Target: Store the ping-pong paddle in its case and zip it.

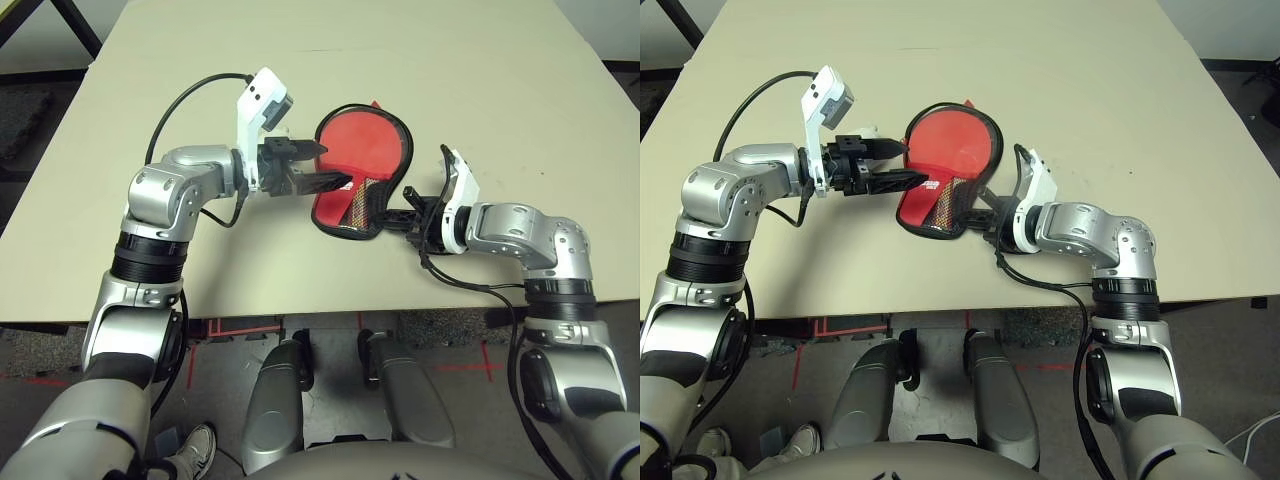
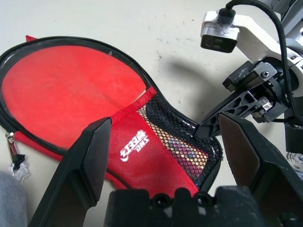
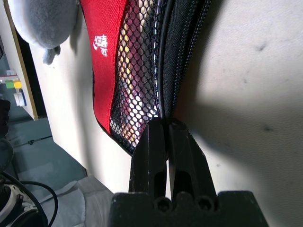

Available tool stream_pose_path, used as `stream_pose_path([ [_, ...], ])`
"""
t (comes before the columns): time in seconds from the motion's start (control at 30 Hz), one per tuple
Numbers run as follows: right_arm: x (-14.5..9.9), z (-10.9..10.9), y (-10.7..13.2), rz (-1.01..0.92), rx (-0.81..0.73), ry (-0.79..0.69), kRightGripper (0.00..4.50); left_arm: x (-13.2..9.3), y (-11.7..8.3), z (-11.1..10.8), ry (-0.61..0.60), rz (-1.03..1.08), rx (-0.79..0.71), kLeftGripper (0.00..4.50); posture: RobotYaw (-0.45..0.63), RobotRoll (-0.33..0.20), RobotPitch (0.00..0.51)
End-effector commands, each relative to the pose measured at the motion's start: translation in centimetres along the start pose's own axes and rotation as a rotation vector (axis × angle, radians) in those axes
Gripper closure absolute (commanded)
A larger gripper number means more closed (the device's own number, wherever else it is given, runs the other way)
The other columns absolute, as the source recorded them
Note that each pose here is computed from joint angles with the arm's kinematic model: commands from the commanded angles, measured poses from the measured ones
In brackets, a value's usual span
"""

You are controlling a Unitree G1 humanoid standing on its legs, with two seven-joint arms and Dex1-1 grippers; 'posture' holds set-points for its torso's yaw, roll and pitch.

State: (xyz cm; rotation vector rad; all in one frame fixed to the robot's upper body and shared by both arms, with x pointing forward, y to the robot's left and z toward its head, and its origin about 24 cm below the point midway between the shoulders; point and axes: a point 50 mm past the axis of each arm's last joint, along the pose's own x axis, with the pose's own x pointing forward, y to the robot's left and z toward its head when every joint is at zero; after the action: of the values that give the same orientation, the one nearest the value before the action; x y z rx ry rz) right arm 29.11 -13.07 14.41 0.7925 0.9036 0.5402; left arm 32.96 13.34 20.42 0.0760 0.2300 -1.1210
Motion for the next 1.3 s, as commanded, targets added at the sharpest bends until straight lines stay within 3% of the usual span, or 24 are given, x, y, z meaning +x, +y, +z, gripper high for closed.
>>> stream_pose_path([
  [0.03, -0.5, -1.3, -0.5, 0.001, -0.080, 0.055, 4.46, -0.2, 0.3, -0.3, 0.006, 0.018, -0.004, 0.00, 0.01, 0.000, 0.257],
  [0.2, -2.2, -3.9, -1.6, 0.032, -0.206, 0.149, 4.46, -0.2, 0.4, -0.4, 0.007, 0.023, -0.005, 0.00, 0.01, 0.000, 0.261],
  [0.43, -4.3, -8.0, -2.7, 0.066, -0.260, 0.258, 4.46, -0.1, 0.5, -0.5, 0.007, 0.022, -0.007, 0.00, -0.01, 0.000, 0.267],
  [0.53, -4.5, -8.7, -2.6, 0.071, -0.258, 0.257, 4.46, 0.1, 0.4, -0.5, 0.007, 0.018, -0.008, 0.00, -0.01, 0.000, 0.267],
  [0.7, -4.4, -8.0, -2.5, 0.040, -0.264, 0.215, 4.46, 0.4, 0.5, -0.5, 0.007, 0.011, -0.007, 0.00, -0.03, 0.000, 0.266],
  [0.8, -4.7, -6.6, -2.3, 0.008, -0.286, 0.167, 3.70, 0.4, 0.7, -0.4, 0.006, 0.014, -0.002, 0.00, -0.03, 0.000, 0.263],
  [0.93, -6.1, -4.4, -1.8, -0.002, -0.355, 0.152, 2.23, 0.2, 0.8, -0.4, 0.005, 0.024, 0.007, 0.00, -0.02, 0.000, 0.259],
  [1.13, -10.4, -0.3, 1.2, -0.033, -0.560, 0.204, 0.04, -0.1, 1.0, -0.2, 0.003, 0.035, 0.015, 0.00, -0.02, 0.000, 0.252],
  [1.3, -8.7, 1.6, 4.3, -0.085, -0.776, 0.052, 0.04, -0.4, 1.5, 0.2, -0.007, 0.052, 0.025, 0.00, -0.03, 0.000, 0.242],
])
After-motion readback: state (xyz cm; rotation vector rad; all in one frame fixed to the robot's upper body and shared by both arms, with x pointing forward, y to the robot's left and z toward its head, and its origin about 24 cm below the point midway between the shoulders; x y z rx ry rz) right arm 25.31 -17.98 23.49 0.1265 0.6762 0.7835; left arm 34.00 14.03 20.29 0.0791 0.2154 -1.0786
